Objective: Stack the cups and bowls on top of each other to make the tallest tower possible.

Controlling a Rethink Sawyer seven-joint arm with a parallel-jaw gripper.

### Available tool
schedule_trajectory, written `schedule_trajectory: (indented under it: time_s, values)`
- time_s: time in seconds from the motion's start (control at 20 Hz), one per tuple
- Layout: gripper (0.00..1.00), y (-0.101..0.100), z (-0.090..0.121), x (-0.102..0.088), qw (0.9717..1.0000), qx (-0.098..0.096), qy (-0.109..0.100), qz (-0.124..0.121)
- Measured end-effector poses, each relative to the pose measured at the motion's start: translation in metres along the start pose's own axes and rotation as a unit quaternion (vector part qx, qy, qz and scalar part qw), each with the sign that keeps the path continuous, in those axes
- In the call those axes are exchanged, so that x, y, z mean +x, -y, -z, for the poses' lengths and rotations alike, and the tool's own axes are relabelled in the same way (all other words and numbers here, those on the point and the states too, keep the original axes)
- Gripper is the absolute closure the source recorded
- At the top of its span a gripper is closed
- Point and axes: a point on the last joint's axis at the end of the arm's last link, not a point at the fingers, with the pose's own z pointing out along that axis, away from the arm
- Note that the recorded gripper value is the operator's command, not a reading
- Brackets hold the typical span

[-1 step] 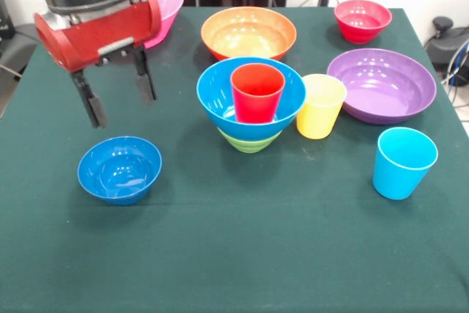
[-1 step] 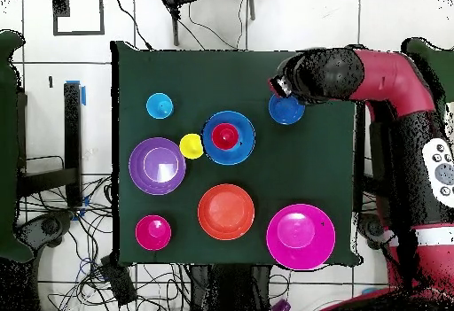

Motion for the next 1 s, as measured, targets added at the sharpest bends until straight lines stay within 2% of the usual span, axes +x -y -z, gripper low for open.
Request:
schedule_trajectory:
  time_s: [0.3, 0.7, 1.0]
  values:
    - [0.00, -0.009, -0.021, -0.008, 0.9999, -0.010, 0.000, 0.003]
    - [0.00, -0.013, -0.043, -0.022, 0.9998, 0.002, -0.006, 0.017]
    - [0.00, -0.012, -0.053, -0.023, 0.9997, 0.010, -0.011, 0.021]
